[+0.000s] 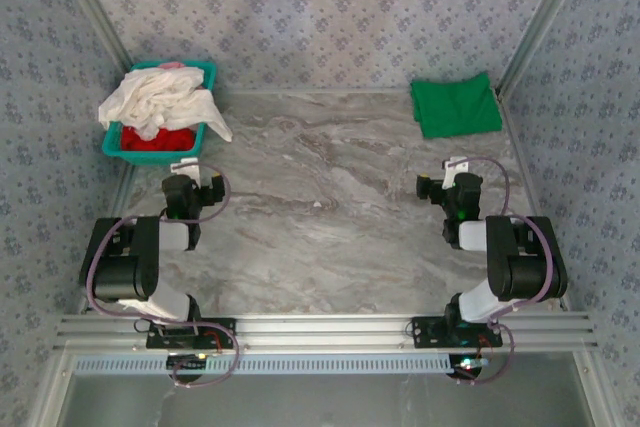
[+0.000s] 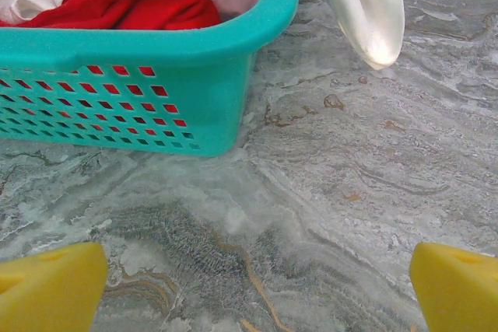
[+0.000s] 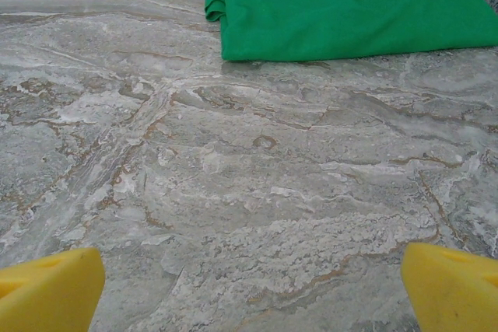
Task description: Fold and stack the t-shirts
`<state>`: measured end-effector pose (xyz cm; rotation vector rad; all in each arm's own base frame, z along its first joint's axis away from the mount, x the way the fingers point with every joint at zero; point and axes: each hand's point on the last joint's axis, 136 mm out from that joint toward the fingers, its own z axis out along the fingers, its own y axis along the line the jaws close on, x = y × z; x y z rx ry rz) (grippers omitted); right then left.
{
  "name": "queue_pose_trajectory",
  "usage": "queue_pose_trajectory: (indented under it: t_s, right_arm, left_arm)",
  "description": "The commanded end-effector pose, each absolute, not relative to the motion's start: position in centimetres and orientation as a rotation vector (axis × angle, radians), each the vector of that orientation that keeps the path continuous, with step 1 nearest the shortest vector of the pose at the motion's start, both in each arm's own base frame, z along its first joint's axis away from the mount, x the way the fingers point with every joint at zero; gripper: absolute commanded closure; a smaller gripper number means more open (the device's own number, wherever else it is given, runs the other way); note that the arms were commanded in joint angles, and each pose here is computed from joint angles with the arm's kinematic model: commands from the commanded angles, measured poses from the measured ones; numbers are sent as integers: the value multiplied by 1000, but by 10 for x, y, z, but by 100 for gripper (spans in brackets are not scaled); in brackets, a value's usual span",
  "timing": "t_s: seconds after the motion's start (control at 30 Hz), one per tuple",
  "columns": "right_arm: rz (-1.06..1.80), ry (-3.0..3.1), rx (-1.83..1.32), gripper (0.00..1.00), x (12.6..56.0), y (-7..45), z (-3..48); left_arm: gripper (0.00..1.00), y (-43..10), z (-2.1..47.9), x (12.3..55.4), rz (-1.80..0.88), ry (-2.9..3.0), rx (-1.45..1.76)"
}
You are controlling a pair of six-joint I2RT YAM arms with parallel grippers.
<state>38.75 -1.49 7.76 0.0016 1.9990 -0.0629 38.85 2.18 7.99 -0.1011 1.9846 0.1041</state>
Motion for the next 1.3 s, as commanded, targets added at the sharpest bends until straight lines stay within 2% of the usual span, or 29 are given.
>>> queue_pose_trajectory:
  t_s: [0.0,0.2,0.3,0.37,0.4,0.47,0.5,0.57,0.67,0.83,1.07,1.2,1.27]
  right_arm:
    - [-47,1972,18,0,392,-16,85]
    - [-121,1964,80,0,390,-26,94]
    - [-227,1968,161,0,385,-36,134]
    - [-106,1958,540,0,374,-53,150]
    - [99,1952,614,0,379,-47,160]
    - [414,1931,434,0,399,-7,186]
    - [433,1969,356,0,405,12,193]
    - [250,2079,219,1,416,34,199]
    - [66,2164,25,0,431,76,209]
    - [104,2161,-82,0,440,116,220]
    - [97,2196,-76,0,431,114,210]
    - [52,2201,-75,0,420,104,208]
    - [38,2205,-78,0,414,99,207]
  left_arm:
    - [0,20,90,397,72,1957,-109]
    - [0,19,93,397,72,1948,-105]
    - [1,12,130,391,179,1954,-82]
    - [0,10,172,389,154,1915,-145]
    - [0,6,195,389,93,1876,-173]
    - [1,-1,232,398,6,1842,-193]
    - [2,-2,246,405,-4,1857,-199]
    - [4,1,263,424,10,1908,-215]
    - [5,20,264,457,42,1999,-283]
    - [4,51,251,508,92,2092,-343]
    - [5,93,202,562,170,2224,-391]
    - [10,112,185,587,255,2254,-378]
    - [18,124,185,600,274,2249,-377]
